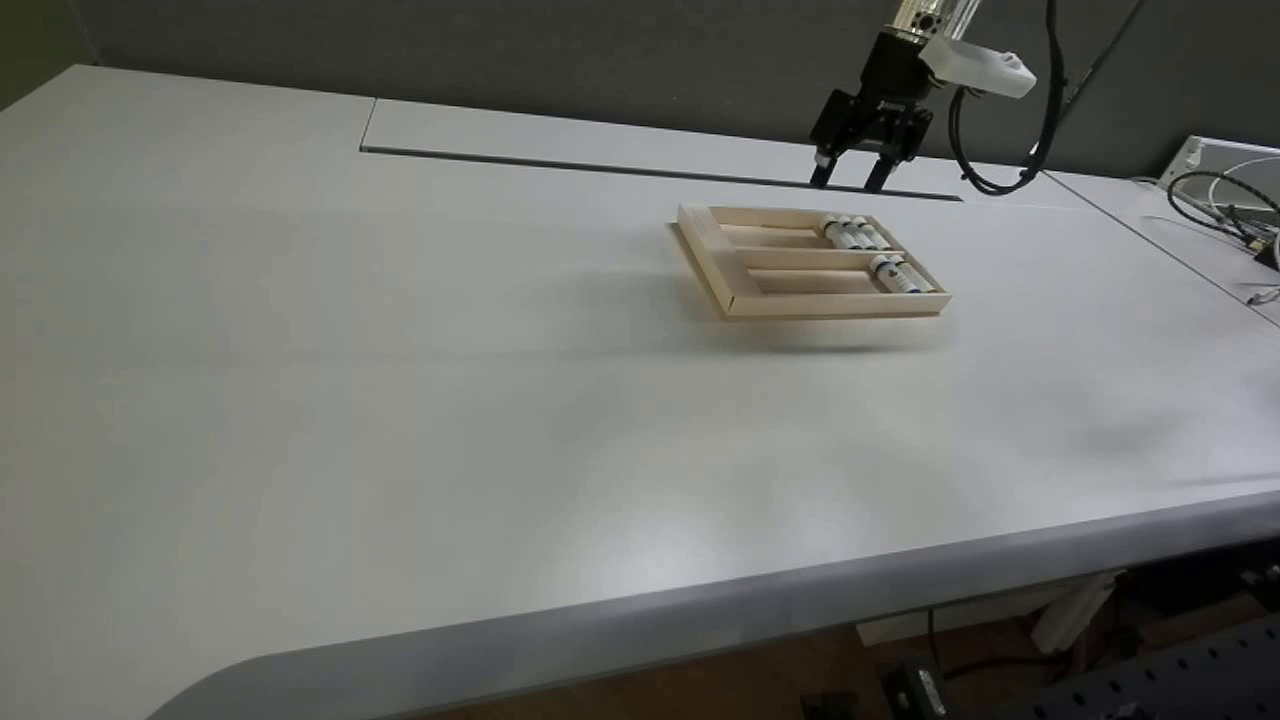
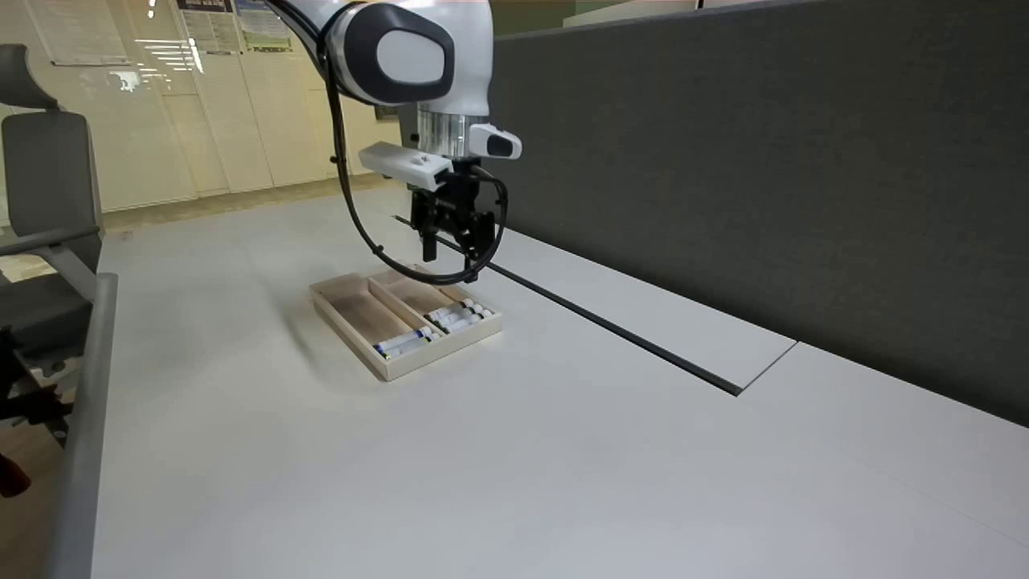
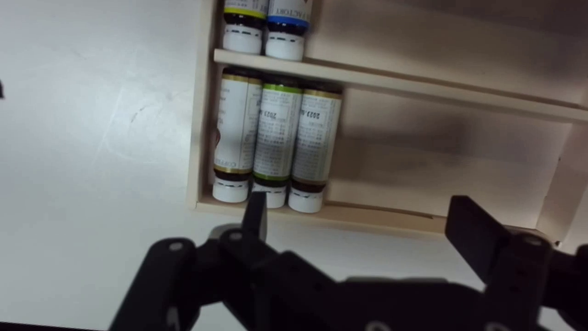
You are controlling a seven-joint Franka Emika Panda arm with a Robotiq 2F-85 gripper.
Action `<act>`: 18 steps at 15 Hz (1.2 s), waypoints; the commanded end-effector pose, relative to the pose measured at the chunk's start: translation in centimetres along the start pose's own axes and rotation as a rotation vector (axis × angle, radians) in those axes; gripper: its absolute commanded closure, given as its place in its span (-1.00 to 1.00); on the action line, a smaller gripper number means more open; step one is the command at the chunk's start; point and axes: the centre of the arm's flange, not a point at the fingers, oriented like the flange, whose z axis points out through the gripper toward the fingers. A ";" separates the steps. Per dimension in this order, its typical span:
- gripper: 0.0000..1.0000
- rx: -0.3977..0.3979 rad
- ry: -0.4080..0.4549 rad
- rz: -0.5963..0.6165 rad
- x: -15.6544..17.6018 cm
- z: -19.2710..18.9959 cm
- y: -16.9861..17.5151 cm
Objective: Remove one object from the upper part of the tray and place it on the table
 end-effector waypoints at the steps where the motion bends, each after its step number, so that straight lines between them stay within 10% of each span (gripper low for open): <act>1: -1.00 -0.019 -0.004 0.045 0.1 0.8 -0.6; 18: -1.00 0.007 -0.061 0.061 -0.2 4.6 -2.1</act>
